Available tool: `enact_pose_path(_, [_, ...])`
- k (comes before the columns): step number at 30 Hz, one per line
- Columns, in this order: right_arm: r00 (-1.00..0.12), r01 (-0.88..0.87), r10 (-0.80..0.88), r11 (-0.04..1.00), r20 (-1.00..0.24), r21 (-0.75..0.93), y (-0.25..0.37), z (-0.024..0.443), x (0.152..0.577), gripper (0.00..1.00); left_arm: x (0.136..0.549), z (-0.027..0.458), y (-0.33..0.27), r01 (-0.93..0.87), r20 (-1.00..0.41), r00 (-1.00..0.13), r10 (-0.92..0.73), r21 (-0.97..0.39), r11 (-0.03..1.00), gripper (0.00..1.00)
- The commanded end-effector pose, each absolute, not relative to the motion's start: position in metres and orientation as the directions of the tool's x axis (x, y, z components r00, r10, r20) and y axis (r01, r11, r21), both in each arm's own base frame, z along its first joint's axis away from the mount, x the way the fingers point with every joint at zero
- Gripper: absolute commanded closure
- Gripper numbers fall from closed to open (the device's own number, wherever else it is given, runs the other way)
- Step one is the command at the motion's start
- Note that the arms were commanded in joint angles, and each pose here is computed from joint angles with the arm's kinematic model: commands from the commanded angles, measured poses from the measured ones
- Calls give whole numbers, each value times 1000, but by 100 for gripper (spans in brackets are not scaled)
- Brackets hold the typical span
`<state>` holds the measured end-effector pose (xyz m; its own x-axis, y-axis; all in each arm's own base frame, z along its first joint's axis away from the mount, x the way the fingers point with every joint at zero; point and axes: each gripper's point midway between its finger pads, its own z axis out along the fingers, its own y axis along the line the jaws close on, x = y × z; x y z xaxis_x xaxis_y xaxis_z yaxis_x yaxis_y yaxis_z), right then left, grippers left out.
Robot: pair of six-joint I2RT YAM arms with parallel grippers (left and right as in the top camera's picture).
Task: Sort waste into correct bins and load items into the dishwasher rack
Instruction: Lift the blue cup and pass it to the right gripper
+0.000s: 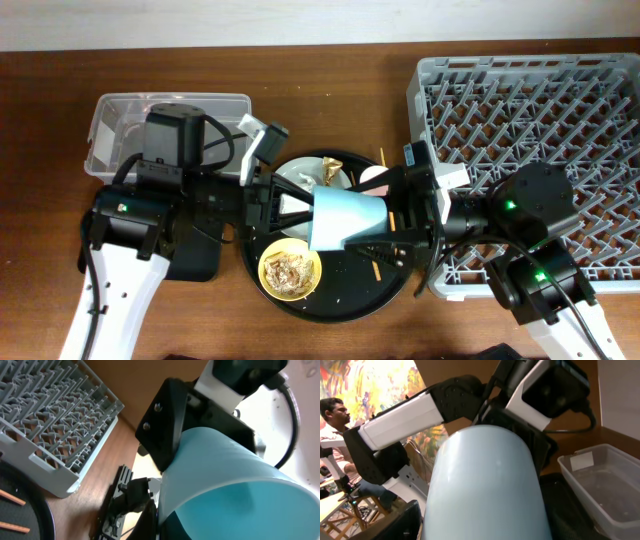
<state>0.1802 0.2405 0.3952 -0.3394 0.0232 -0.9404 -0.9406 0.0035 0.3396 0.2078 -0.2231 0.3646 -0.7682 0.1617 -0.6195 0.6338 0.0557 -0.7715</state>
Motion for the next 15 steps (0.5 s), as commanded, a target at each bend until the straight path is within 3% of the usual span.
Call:
enact_pose_path(1, [-334,-943,24,-14,-942,333,241,399,176,39,210,365,-224,671,-654,-739,160,-735,97,100])
enact_pose_path(3, [-334,-942,11,-42,-942,333,241,399,170,41,211,366,-224,681,-665,-730,157,-726,93,100])
enact_pose_path(4, [-337,-940,5,-53,-942,336,241,398,168,37,212,367,-224,689,-674,-723,156,-719,91,99])
enact_pose_path(6, [-349,-936,-1,-53,-937,348,241,396,168,18,215,370,-225,701,-686,-712,148,-708,88,100])
enact_pose_path(8, [-348,-936,-1,-53,-937,348,241,397,168,18,215,371,-225,702,-688,-710,148,-707,87,100])
enact_pose_path(12, [-349,-936,-2,-56,-937,348,241,396,167,42,215,371,-225,703,-689,-710,147,-706,87,100])
enact_pose_path(14, [-348,-936,2,-48,-937,348,240,397,169,44,215,371,-225,703,-689,-710,147,-706,88,99])
enact_pose_path(15, [-349,-936,4,-41,-937,349,240,397,171,45,216,371,-224,703,-689,-710,144,-706,91,78])
